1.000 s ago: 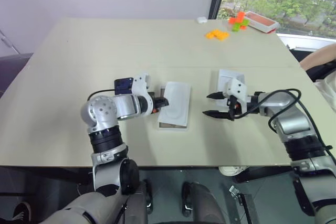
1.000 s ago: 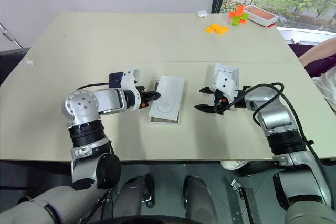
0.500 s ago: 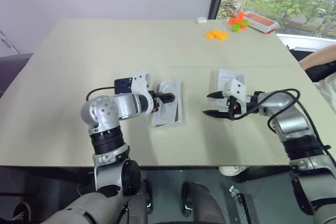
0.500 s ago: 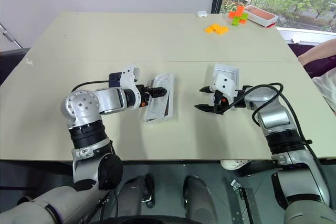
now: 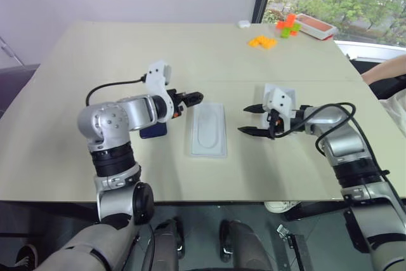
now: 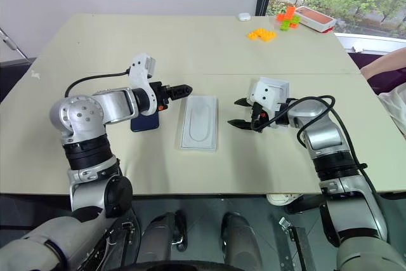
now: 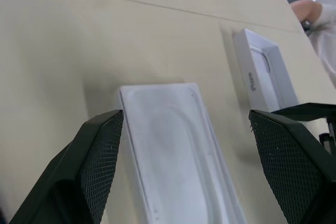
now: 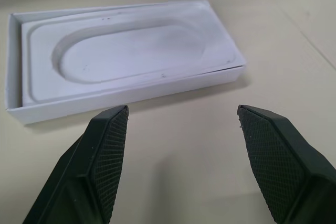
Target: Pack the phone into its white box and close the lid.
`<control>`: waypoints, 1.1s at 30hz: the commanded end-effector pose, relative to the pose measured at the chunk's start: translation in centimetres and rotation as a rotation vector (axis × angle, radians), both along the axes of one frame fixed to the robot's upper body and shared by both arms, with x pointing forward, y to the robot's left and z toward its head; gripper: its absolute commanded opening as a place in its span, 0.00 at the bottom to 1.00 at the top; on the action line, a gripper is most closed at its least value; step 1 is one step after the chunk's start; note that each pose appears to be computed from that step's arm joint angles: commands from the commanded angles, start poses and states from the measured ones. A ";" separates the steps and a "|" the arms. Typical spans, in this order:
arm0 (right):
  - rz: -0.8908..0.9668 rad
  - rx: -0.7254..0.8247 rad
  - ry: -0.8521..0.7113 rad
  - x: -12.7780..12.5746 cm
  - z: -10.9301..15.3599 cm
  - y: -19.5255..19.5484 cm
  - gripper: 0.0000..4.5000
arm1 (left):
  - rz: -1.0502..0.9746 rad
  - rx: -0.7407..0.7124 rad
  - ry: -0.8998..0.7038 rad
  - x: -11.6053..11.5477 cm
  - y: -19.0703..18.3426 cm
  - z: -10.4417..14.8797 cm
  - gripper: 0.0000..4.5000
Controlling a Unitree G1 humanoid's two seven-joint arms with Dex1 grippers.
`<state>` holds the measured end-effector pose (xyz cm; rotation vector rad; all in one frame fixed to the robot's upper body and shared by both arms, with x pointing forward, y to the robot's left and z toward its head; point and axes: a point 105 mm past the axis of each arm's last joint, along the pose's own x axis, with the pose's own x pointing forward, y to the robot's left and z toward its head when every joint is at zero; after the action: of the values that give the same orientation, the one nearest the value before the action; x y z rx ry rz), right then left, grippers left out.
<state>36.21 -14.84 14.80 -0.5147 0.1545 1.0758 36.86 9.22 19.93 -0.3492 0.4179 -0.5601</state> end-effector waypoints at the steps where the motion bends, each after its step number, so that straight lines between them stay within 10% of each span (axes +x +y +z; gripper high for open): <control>1: -0.005 0.065 -0.083 0.5 2.8 0.9 0.78 | 0.042 0.045 -0.291 0.4 1.5 4.0 0.89; 6: 0.012 0.104 -0.098 0.3 3.6 3.2 0.65 | 0.005 0.171 -0.473 0.2 5.0 3.8 0.90; 12: -0.060 0.118 -0.103 1.2 2.6 5.9 0.01 | -0.132 0.210 -0.541 -1.9 8.6 1.5 0.90; 33: 0.032 -0.156 -0.015 -1.5 -5.1 9.4 0.01 | -0.145 0.272 -0.739 -3.8 9.2 2.1 0.90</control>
<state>35.63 -5.55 10.30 -0.6723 0.1800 1.0519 33.52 18.53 20.26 0.1257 -0.1228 -0.7227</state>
